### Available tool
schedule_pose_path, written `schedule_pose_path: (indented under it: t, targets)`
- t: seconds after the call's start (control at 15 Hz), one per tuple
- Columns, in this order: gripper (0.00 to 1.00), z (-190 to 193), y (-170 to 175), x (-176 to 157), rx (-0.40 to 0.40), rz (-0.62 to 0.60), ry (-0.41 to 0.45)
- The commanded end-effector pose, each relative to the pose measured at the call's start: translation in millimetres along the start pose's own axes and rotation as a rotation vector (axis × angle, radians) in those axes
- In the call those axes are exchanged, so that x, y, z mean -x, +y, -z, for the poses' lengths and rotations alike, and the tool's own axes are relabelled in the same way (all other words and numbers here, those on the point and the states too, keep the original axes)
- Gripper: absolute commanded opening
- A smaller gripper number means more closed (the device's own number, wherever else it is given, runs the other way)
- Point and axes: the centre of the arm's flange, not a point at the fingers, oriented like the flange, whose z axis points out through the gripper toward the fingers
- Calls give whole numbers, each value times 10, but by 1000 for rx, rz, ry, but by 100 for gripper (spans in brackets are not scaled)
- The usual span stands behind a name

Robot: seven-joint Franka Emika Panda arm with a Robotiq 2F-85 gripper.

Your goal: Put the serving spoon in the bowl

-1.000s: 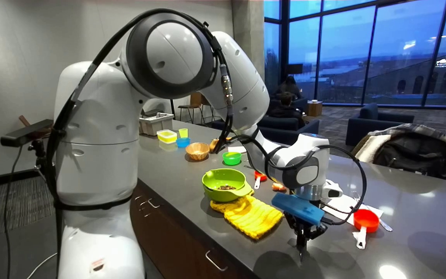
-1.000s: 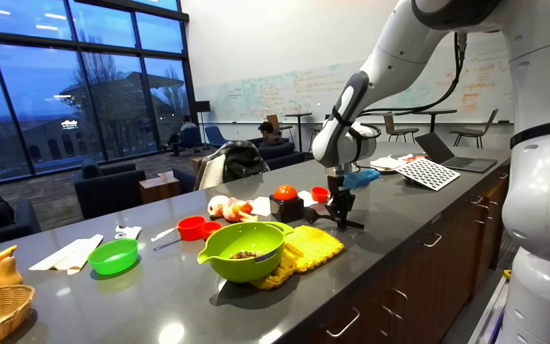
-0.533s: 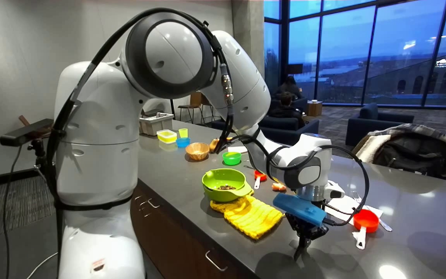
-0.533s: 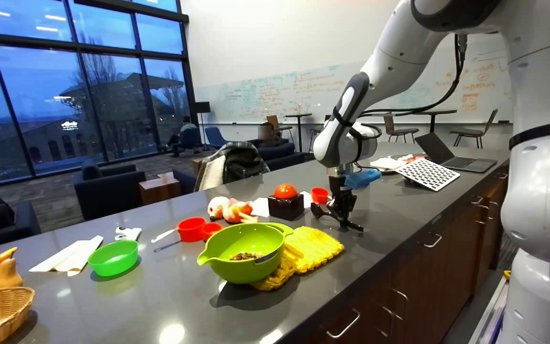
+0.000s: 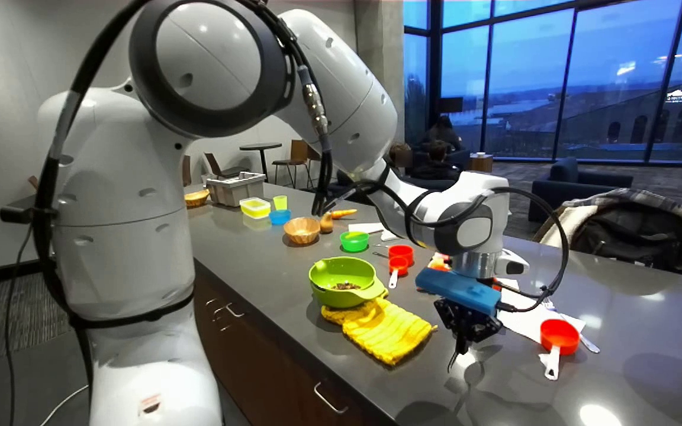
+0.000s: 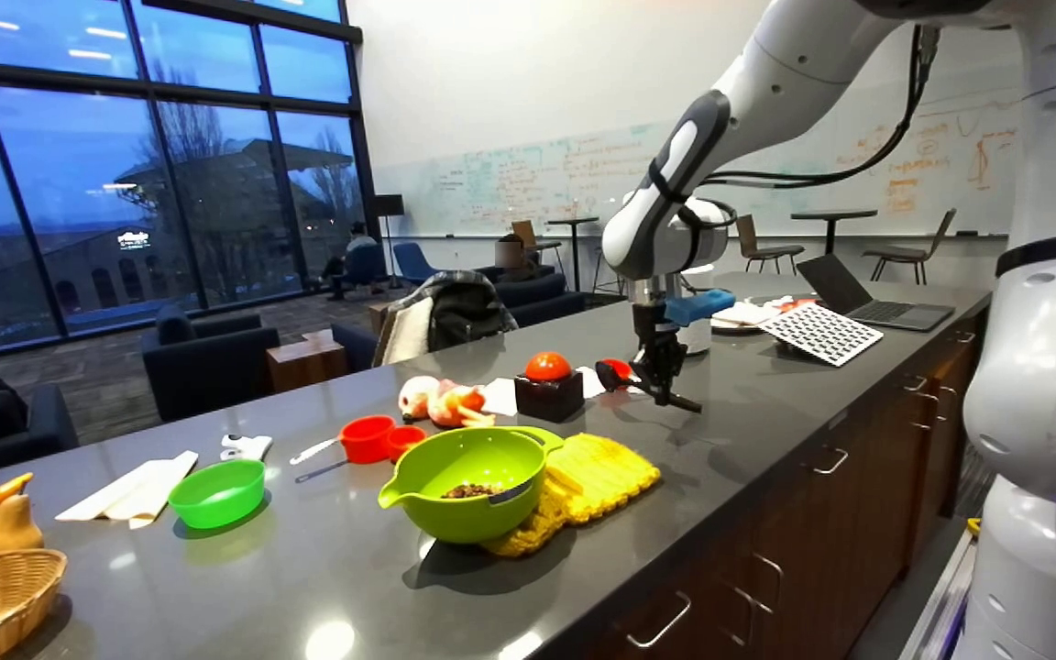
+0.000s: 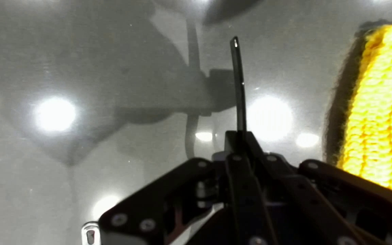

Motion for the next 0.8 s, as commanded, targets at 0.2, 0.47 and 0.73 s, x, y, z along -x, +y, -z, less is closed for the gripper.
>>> schedule_pose_path:
  t: [0.2,0.47,0.73]
  targets:
    - [1,771,-156,199,-6,66,-47]
    - [1,1195,-364,252,0,112,-68]
    - [1,1482,-787,252,-12,209,-72]
